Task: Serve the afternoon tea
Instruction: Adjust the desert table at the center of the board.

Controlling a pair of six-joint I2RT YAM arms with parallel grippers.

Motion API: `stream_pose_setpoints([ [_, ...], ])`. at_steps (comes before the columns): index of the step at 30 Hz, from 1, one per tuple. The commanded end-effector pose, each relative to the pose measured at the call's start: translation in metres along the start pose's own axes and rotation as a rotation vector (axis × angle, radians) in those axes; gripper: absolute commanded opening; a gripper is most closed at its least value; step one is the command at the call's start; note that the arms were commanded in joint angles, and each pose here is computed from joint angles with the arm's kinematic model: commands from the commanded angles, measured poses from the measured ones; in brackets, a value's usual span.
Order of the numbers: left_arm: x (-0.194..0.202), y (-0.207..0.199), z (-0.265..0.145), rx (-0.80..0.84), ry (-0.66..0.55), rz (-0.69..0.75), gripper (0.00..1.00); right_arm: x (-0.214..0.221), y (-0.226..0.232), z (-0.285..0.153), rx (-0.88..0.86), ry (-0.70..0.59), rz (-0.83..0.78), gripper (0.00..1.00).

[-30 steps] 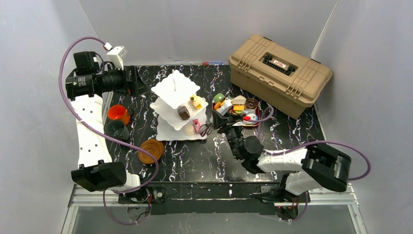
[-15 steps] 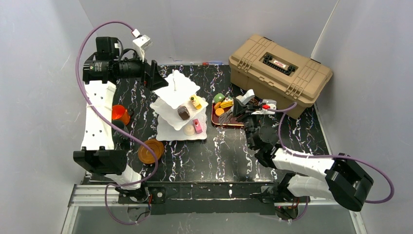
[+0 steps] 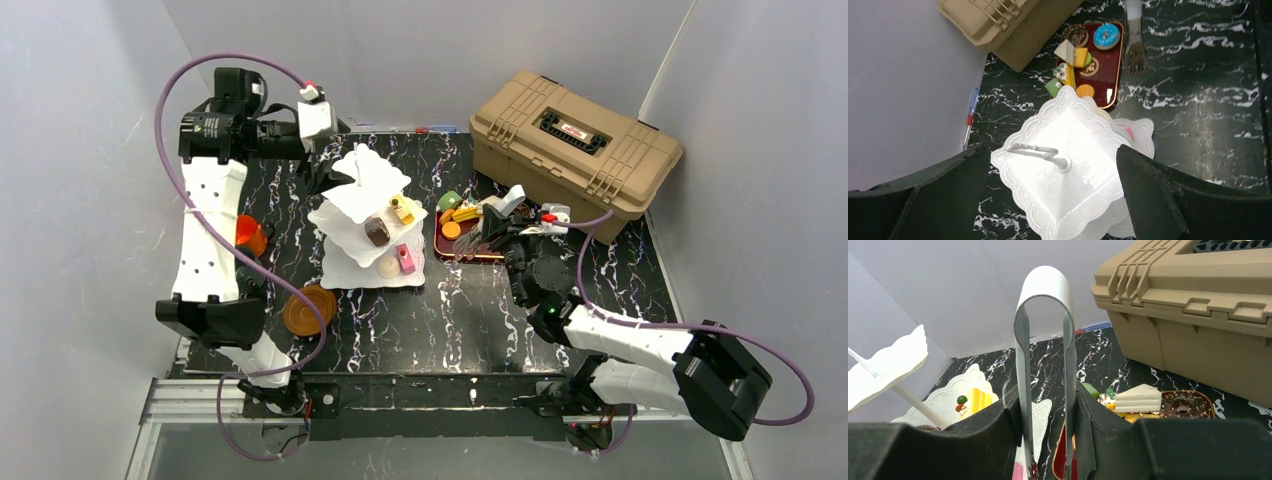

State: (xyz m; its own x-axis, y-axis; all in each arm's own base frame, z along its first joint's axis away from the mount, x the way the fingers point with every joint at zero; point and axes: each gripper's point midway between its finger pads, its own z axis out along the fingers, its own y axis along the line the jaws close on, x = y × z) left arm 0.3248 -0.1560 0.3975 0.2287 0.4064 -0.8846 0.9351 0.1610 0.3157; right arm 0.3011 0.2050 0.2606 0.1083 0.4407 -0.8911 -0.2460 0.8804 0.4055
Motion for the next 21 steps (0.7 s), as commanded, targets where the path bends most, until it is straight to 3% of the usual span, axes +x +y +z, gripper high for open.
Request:
stream_pose_setpoints([
  [1, 0.022, -0.01, 0.004, 0.086, 0.079, 0.248, 0.97, -0.025, 0.006, 0.001, -0.018, -0.063, 0.075, 0.37],
  [6, 0.041, 0.0, 0.003, 0.106, 0.173, 0.442, 0.98, -0.024, 0.005, 0.001, -0.017, -0.062, 0.094, 0.35],
  [12, 0.019, 0.019, 0.011, 0.068, 0.137, 0.542, 0.98, -0.024, 0.005, 0.001, -0.02, -0.058, 0.115, 0.33],
  [17, 0.019, 0.01, 0.031, 0.124, 0.134, 0.552, 0.97, -0.025, 0.006, 0.002, -0.021, -0.058, 0.121, 0.32],
  [21, 0.03, 0.007, 0.041, 0.183, 0.192, 0.525, 0.89, -0.027, 0.004, 0.001, -0.011, -0.059, 0.12, 0.3],
])
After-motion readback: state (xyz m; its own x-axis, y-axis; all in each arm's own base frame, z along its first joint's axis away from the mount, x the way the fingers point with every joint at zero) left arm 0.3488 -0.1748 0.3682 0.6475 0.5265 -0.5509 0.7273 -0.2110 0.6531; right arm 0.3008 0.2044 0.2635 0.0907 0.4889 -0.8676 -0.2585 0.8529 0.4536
